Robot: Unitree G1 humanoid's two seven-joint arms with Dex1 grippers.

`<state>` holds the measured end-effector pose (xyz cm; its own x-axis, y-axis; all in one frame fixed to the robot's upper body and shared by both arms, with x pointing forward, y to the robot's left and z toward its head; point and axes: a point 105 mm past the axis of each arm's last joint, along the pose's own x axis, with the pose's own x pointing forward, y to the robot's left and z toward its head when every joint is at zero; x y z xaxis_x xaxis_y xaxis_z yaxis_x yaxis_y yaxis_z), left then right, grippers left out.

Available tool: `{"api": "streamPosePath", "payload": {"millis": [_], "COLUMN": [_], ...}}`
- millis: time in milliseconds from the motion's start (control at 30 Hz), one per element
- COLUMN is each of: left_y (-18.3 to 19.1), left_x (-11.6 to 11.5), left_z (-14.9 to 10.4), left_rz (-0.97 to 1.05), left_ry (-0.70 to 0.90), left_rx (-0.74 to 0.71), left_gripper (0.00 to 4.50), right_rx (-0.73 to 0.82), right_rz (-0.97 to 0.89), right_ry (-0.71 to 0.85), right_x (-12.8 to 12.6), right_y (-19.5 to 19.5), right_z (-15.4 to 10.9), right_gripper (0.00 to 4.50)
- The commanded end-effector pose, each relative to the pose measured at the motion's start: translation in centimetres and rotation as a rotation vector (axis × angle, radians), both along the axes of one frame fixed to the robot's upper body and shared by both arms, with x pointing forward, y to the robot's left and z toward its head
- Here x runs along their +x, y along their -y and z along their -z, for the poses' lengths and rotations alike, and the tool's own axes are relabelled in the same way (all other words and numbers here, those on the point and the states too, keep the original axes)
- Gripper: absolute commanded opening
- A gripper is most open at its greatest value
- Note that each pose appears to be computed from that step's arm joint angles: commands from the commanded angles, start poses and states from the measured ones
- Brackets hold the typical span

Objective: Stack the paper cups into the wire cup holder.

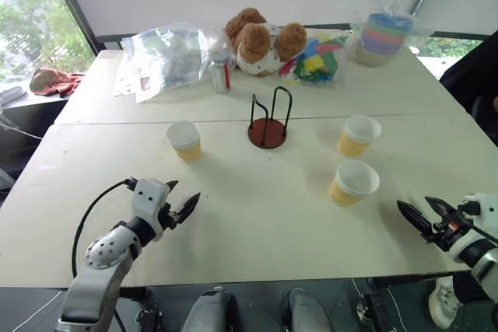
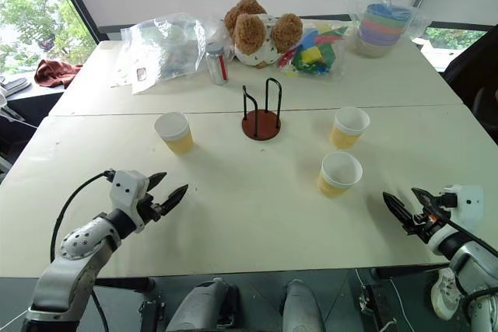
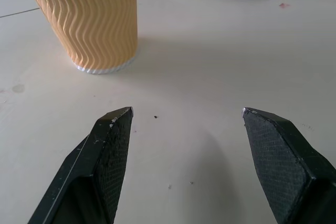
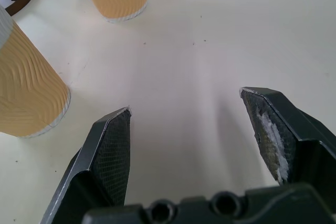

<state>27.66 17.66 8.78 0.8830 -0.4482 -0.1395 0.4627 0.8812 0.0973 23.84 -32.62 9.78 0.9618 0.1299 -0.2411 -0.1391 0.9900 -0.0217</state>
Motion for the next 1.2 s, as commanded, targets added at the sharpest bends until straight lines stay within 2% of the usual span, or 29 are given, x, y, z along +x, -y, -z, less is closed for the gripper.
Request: {"api": "streamPosePath", "payload": {"millis": [33, 567, 767, 833, 900, 1000, 1033, 1100, 1200], "left_y": [-0.3, 0.5, 1.5, 1.8, 2.6, 3.5, 3.8, 4.2, 4.0], "left_x": [0.0, 0.5, 1.4, 1.8, 2.3, 3.1, 3.4, 3.4, 2.8], "left_z": [-0.7, -1.5, -3.4, -4.2, -5.8, -8.6, -9.9, -13.0, -15.4], "left_rz": [-0.010, 0.024, 0.089, 0.112, 0.187, 0.295, 0.339, 0.463, 0.575], "left_ry": [0.027, 0.020, 0.021, 0.025, 0.041, 0.067, 0.080, 0.098, 0.061], "left_rx": [-0.017, -0.025, -0.041, -0.061, -0.068, -0.053, -0.046, 0.011, 0.049], "left_gripper": [3.41, 3.41, 3.41, 3.97, 4.48, 4.48, 4.48, 4.48, 4.48], "right_rx": [-0.031, -0.038, -0.068, -0.083, -0.109, -0.135, -0.139, -0.097, -0.058], "right_rz": [-0.008, 0.014, 0.026, 0.069, 0.140, 0.125, 0.090, -0.058, -0.246], "right_ry": [0.025, 0.026, 0.031, 0.073, 0.174, 0.283, 0.324, 0.417, 0.424], "right_x": [0.1, 0.6, 1.0, 1.2, 1.9, 3.4, 4.1, 6.4, 8.4], "right_y": [0.1, 0.7, 1.8, 3.0, 4.8, 4.8, 3.9, -0.5, -6.1], "right_z": [-0.9, -1.0, -2.0, -3.4, -7.1, -11.8, -13.8, -18.2, -20.1], "right_gripper": [3.61, 3.61, 3.61, 3.61, 3.61, 3.61, 3.61, 3.61, 3.61]}}
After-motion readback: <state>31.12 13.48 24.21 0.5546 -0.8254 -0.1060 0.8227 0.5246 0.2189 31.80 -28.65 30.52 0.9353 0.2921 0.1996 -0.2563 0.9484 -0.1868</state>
